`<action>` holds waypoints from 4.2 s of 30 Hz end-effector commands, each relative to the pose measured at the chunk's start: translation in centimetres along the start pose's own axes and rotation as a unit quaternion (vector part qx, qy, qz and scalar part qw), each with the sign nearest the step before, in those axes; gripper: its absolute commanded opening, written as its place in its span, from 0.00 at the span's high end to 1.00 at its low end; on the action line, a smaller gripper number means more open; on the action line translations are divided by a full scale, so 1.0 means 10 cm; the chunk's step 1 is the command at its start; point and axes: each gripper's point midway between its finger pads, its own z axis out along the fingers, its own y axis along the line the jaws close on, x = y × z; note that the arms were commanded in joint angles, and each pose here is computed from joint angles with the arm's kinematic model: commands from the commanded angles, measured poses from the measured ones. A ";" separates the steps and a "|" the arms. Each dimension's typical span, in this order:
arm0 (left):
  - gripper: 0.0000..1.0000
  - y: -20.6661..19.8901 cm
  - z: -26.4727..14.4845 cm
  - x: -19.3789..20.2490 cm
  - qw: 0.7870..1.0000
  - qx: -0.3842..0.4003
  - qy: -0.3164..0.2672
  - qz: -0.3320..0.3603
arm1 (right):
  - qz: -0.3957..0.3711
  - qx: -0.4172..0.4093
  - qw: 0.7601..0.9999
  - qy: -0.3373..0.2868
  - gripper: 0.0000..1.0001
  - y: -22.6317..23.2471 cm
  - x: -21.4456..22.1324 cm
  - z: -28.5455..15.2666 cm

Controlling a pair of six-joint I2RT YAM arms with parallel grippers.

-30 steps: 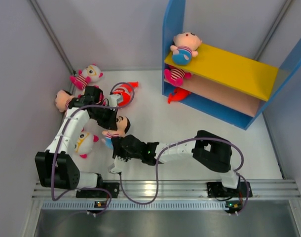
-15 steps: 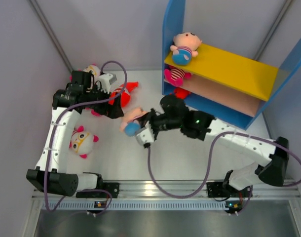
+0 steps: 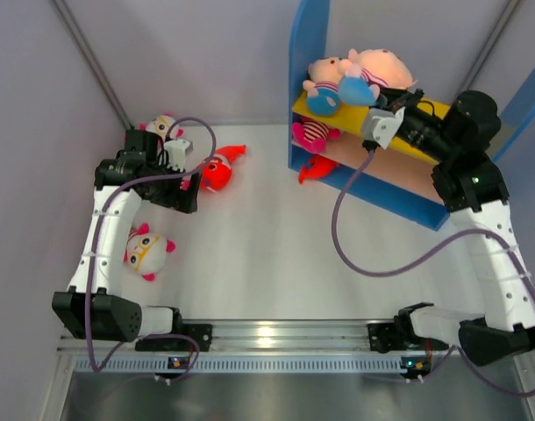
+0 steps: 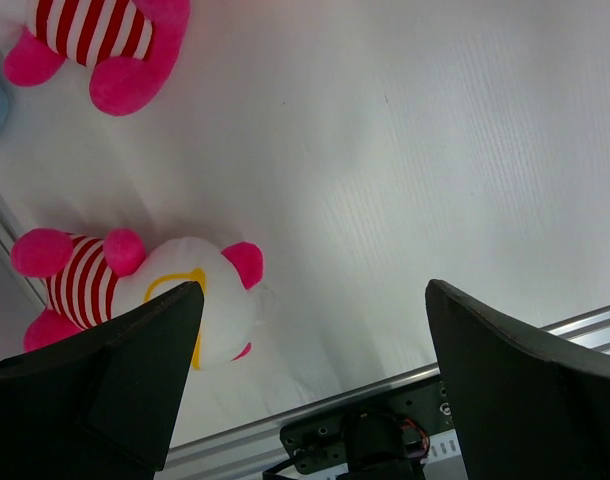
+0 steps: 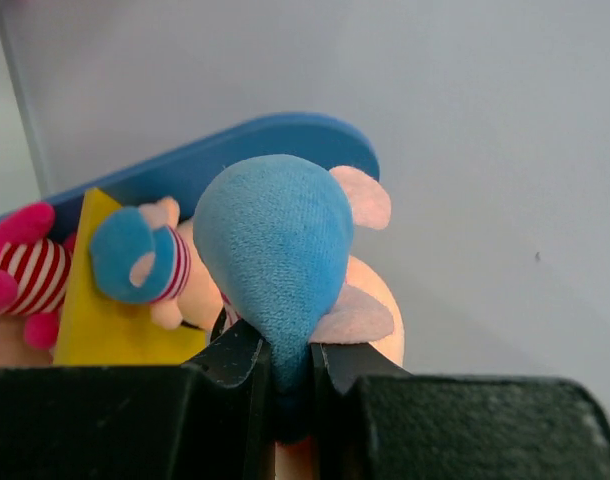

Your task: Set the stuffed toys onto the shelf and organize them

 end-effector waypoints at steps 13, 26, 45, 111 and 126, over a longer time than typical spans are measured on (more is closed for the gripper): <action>0.01 0.00 0.06 0.13 1.000 0.001 0.017 0.013 | 0.072 -0.038 0.987 0.135 1.00 0.49 1.82 0.12; 0.01 0.05 0.09 0.14 1.000 -0.010 0.025 0.010 | 0.141 -0.074 0.976 0.148 0.31 0.97 1.84 -0.08; 0.01 0.01 0.09 0.16 1.000 0.001 0.023 0.014 | 0.434 0.160 0.880 0.102 0.12 -0.41 1.08 -0.30; 0.01 1.18 0.49 0.32 0.980 -0.159 0.080 -0.084 | 0.379 -0.040 0.910 0.160 0.15 0.48 1.49 0.27; 0.04 2.74 1.21 -0.05 0.922 -0.346 0.132 -0.109 | 0.329 -0.013 0.937 0.117 0.10 0.25 0.97 0.01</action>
